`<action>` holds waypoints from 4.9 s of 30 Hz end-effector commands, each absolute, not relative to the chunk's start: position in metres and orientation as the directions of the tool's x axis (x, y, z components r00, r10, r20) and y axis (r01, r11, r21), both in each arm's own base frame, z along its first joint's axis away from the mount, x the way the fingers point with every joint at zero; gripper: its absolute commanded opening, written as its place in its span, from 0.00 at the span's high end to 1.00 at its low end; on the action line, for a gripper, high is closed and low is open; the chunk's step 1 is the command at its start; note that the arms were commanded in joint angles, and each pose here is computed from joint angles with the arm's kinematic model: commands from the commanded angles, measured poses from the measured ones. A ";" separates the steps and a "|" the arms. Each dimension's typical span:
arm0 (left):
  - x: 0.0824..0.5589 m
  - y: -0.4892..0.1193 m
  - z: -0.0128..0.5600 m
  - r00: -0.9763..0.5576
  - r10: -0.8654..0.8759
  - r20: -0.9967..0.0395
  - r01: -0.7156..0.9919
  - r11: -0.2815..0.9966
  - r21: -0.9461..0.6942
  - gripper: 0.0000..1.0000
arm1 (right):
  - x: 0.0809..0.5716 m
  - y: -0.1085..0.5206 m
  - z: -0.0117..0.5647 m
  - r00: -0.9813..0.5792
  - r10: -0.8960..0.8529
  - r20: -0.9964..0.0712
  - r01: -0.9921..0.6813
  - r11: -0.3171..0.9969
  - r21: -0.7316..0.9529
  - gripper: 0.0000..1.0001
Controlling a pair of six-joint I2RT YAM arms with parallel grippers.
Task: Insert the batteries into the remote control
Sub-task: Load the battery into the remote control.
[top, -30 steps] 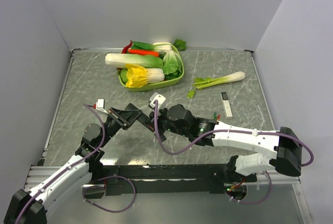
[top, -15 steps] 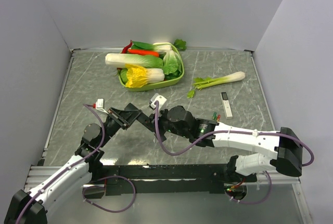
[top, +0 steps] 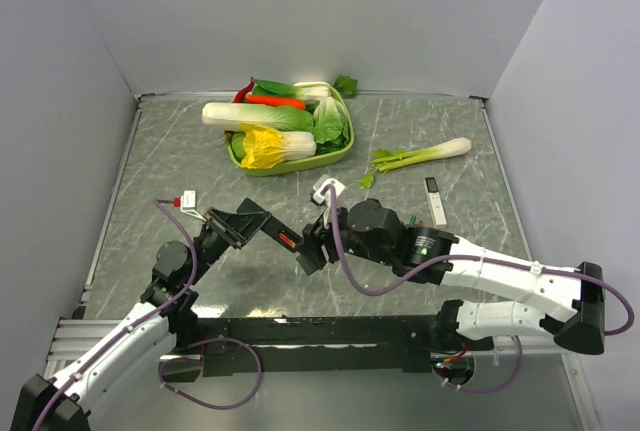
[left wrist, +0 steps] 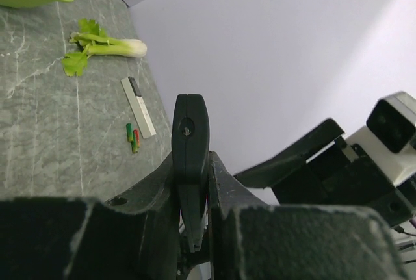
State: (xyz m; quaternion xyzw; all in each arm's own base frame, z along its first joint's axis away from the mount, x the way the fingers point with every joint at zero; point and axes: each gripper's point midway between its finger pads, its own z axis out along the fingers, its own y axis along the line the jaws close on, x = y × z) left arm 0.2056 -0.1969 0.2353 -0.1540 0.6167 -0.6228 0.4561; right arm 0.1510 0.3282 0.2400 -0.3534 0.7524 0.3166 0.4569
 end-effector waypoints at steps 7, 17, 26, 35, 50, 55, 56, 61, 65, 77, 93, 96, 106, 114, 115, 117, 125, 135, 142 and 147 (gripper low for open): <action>0.185 -0.206 0.281 -0.514 -0.713 -0.477 0.583 0.118 -0.804 0.99 | 0.152 0.311 0.241 -0.521 -0.120 -0.845 -0.781 0.466 0.416 0.18; 0.173 -0.213 0.303 -0.511 -0.682 -0.523 0.663 0.074 -0.745 0.99 | 0.135 0.341 0.246 -0.568 -0.096 -0.818 -0.805 0.271 0.527 0.19; 0.165 -0.213 0.313 -0.504 -0.678 -0.535 0.699 0.044 -0.714 0.99 | 0.138 0.345 0.233 -0.610 -0.086 -0.788 -0.778 0.254 0.574 0.40; 0.162 -0.212 0.317 -0.502 -0.682 -0.532 0.708 0.029 -0.705 0.99 | 0.134 0.350 0.231 -0.626 -0.095 -0.774 -0.772 0.217 0.598 0.82; 0.166 -0.214 0.306 -0.508 -0.666 -0.547 0.687 0.070 -0.723 0.52 | 0.134 0.348 0.240 -0.626 -0.073 -0.776 -0.770 0.212 0.602 1.00; 0.167 -0.216 0.299 -0.524 -0.652 -0.548 0.675 0.074 -0.734 0.51 | 0.135 0.348 0.244 -0.623 -0.068 -0.779 -0.773 0.208 0.600 1.00; 0.168 -0.216 0.299 -0.524 -0.653 -0.546 0.674 0.074 -0.735 0.55 | 0.134 0.349 0.244 -0.621 -0.073 -0.780 -0.775 0.205 0.598 1.00; 0.170 -0.217 0.301 -0.513 -0.651 -0.559 0.679 0.089 -0.728 0.67 | 0.132 0.352 0.241 -0.630 -0.095 -0.771 -0.772 0.187 0.608 1.00; 0.170 -0.219 0.303 -0.513 -0.650 -0.561 0.688 0.079 -0.721 0.77 | 0.128 0.355 0.241 -0.635 -0.112 -0.764 -0.770 0.161 0.617 1.00; 0.189 -0.210 0.291 -0.496 -0.689 -0.528 0.594 0.174 -0.785 0.99 | 0.152 0.336 0.243 -0.565 -0.090 -0.820 -0.791 0.343 0.508 0.45; 0.221 -0.203 0.257 -0.528 -0.735 -0.426 0.345 0.273 -0.898 0.99 | 0.164 0.350 0.280 -0.318 -0.261 -0.912 -0.815 0.566 0.122 0.45; 0.222 -0.204 0.256 -0.539 -0.735 -0.412 0.326 0.270 -0.906 0.99 | 0.165 0.361 0.273 -0.339 -0.308 -0.889 -0.818 0.564 0.116 0.45; 0.223 -0.206 0.258 -0.552 -0.734 -0.395 0.307 0.261 -0.915 0.99 | 0.170 0.381 0.255 -0.372 -0.411 -0.832 -0.821 0.563 0.089 0.44; 0.222 -0.206 0.259 -0.556 -0.736 -0.387 0.306 0.252 -0.918 0.99 | 0.173 0.389 0.237 -0.387 -0.450 -0.805 -0.821 0.566 0.078 0.46; 0.222 -0.206 0.260 -0.555 -0.736 -0.387 0.308 0.250 -0.918 0.99 | 0.173 0.389 0.236 -0.387 -0.451 -0.804 -0.821 0.566 0.077 0.47; 0.222 -0.207 0.262 -0.556 -0.736 -0.386 0.310 0.247 -0.918 0.99 | 0.174 0.389 0.231 -0.393 -0.462 -0.795 -0.817 0.572 0.071 0.48; 0.222 -0.207 0.262 -0.556 -0.736 -0.386 0.310 0.247 -0.918 0.99 | 0.177 0.390 0.217 -0.386 -0.504 -0.773 -0.810 0.586 0.023 0.54; 0.223 -0.207 0.264 -0.558 -0.738 -0.380 0.310 0.239 -0.920 0.99 | 0.170 0.399 0.216 -0.358 -0.523 -0.774 -0.832 0.555 0.010 0.80; 0.224 -0.205 0.259 -0.550 -0.736 -0.395 0.300 0.267 -0.916 0.99 | 0.170 0.395 0.222 -0.360 -0.504 -0.785 -0.823 0.568 0.012 0.60; 0.226 -0.203 0.240 -0.546 -0.732 -0.407 0.274 0.303 -0.913 0.99 | 0.168 0.385 0.244 -0.349 -0.462 -0.815 -0.817 0.576 0.023 0.38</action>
